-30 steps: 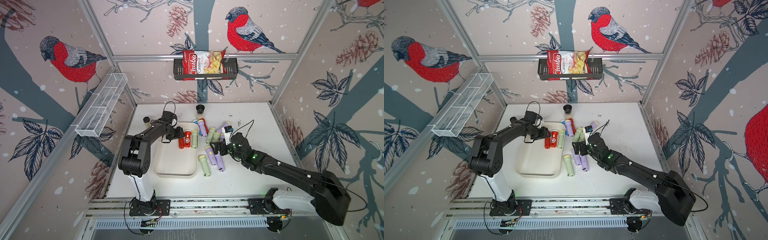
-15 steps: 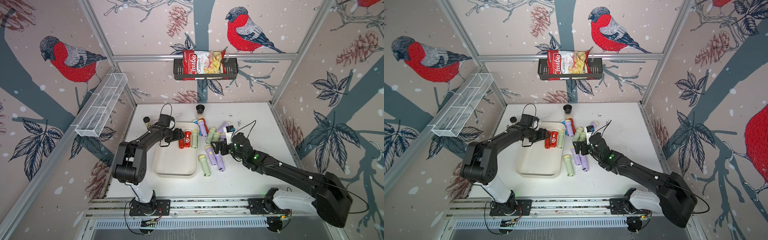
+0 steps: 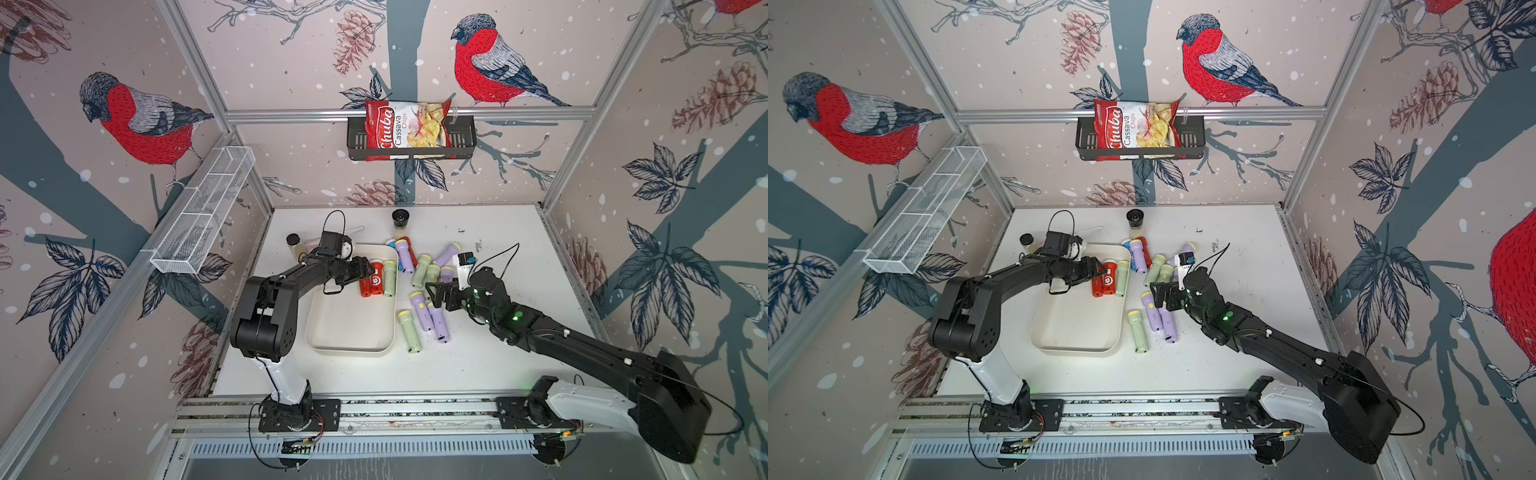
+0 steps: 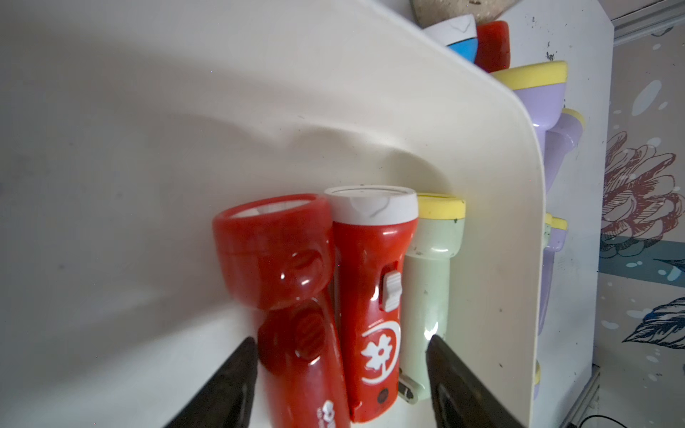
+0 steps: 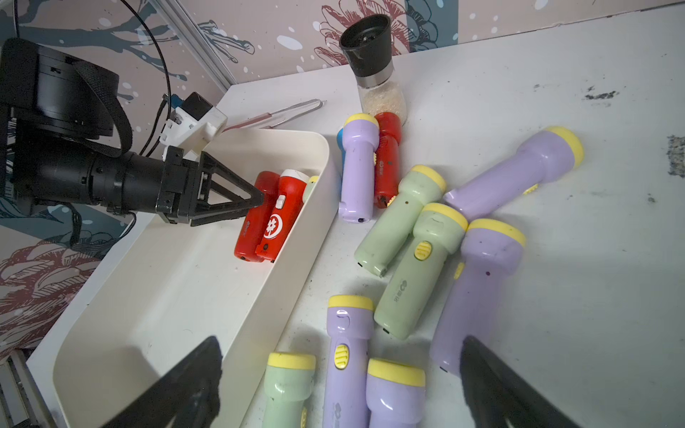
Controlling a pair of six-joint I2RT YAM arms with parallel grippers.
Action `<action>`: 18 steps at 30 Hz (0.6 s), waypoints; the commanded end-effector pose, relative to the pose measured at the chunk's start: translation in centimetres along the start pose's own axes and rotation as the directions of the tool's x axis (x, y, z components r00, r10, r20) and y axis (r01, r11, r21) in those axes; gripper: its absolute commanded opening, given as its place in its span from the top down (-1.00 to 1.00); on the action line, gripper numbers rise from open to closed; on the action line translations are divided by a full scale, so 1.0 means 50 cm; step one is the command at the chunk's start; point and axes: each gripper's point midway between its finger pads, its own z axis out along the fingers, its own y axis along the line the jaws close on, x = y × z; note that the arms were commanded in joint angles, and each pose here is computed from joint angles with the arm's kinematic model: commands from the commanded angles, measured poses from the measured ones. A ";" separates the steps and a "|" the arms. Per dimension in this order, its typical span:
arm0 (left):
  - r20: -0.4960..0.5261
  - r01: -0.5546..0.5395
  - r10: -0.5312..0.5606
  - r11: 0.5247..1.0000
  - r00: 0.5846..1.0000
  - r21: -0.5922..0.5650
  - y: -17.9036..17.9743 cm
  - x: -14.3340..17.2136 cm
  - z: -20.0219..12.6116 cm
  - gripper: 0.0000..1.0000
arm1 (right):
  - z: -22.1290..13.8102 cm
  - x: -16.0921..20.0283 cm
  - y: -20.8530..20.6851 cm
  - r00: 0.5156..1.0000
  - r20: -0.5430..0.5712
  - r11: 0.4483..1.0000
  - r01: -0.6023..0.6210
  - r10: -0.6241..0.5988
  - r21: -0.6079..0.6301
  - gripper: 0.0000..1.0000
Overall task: Put the flashlights into the storage boxes
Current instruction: Place the flashlight at the storage box.
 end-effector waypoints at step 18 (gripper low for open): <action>0.134 -0.081 0.093 0.992 0.987 -0.097 -0.019 -0.038 -0.084 -0.45 | -0.012 -0.026 -0.015 0.998 0.049 0.999 -0.027 0.026 0.019 -0.98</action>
